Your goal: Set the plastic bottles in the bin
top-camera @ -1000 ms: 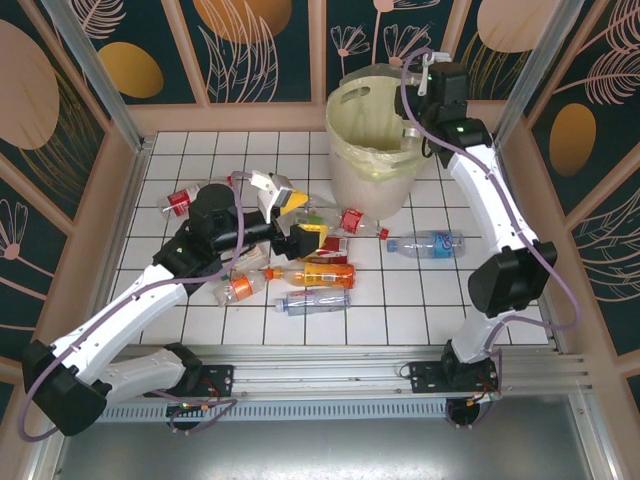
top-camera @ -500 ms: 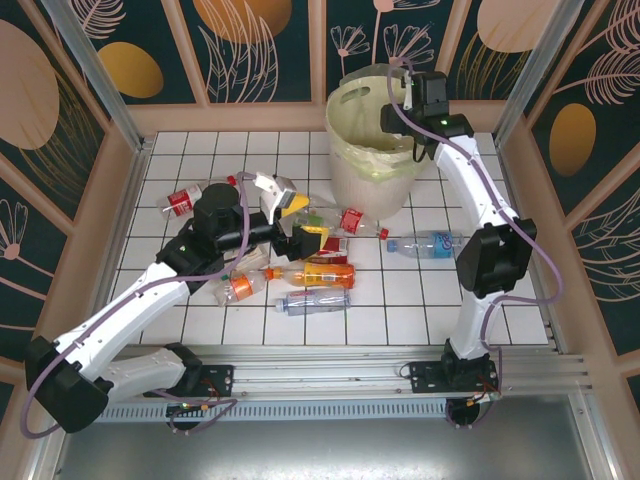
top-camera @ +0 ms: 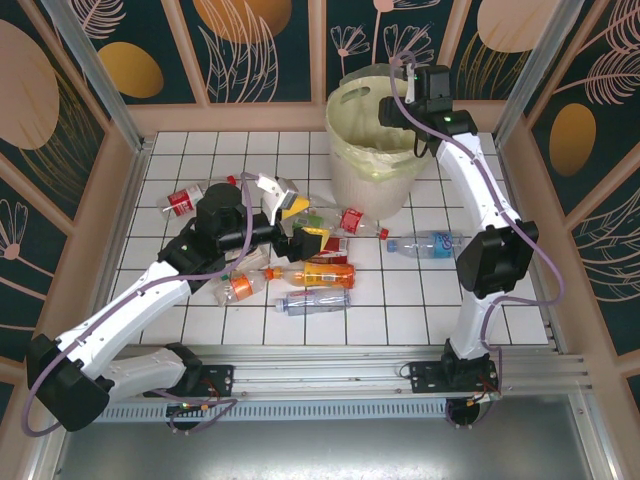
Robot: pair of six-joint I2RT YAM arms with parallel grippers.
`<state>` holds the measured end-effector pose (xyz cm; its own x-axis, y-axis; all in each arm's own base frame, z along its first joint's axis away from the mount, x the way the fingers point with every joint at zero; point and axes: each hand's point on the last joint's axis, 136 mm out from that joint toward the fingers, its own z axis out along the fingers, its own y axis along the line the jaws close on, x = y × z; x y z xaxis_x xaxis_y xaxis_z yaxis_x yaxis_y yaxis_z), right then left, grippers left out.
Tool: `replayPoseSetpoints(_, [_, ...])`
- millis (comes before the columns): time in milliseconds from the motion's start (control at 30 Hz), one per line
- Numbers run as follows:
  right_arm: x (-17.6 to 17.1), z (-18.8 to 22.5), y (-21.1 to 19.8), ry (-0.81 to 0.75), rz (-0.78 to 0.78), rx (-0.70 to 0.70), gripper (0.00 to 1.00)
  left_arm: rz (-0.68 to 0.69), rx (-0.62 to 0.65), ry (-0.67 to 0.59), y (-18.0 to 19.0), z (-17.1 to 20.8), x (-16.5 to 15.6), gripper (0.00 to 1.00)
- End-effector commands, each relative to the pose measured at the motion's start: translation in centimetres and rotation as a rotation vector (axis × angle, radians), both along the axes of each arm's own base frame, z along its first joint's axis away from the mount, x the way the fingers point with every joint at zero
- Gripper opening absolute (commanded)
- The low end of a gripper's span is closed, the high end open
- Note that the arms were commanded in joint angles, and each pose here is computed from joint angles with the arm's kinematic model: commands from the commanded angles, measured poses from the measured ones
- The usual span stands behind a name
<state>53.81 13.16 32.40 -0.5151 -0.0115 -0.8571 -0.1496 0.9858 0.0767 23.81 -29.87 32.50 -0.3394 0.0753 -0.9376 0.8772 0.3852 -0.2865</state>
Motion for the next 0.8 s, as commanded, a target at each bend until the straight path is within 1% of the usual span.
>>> replayPoseSetpoints(0, [-1.1, 3.3, 0.1, -0.057, 0.019, 0.039, 0.77, -0.02, -0.006, -0.032, -0.2, 1.1, -0.2, 0.99])
replayPoseSetpoints(100, [-2.0, 4.4, 0.0, -0.088, 0.019, 0.053, 0.78, -0.024, 0.002, -0.027, -0.2, 0.9, -0.3, 0.99])
replayPoseSetpoints(267, [-4.4, 5.8, 0.4, -0.124, 0.073, 0.092, 0.78, -0.026, 0.03, -0.023, -0.1, 0.5, -0.4, 0.99])
replayPoseSetpoints(400, [-7.4, 6.3, 0.8, -0.155, 0.114, 0.136, 0.78, -0.058, 0.078, 0.019, -0.1, -0.8, -1.0, 0.98])
replayPoseSetpoints(567, [-12.4, 6.3, 1.7, -0.168, 0.186, 0.194, 0.78, -0.011, 0.131, 0.095, 1.0, -3.1, -1.4, 0.99])
replayPoseSetpoints(667, [-16.5, 5.7, 3.1, -0.157, 0.28, 0.251, 0.78, 0.048, 0.152, 0.146, 2.0, -4.1, -1.4, 0.98])
replayPoseSetpoints(700, [-18.1, 5.4, 3.7, -0.149, 0.323, 0.277, 0.78, 0.064, 0.174, 0.178, 2.4, -5.5, -1.6, 0.98])
replayPoseSetpoints(767, [-21.0, 4.5, 4.8, -0.128, 0.381, 0.316, 0.78, 0.082, 0.194, 0.215, 2.8, -6.3, -1.9, 0.99])
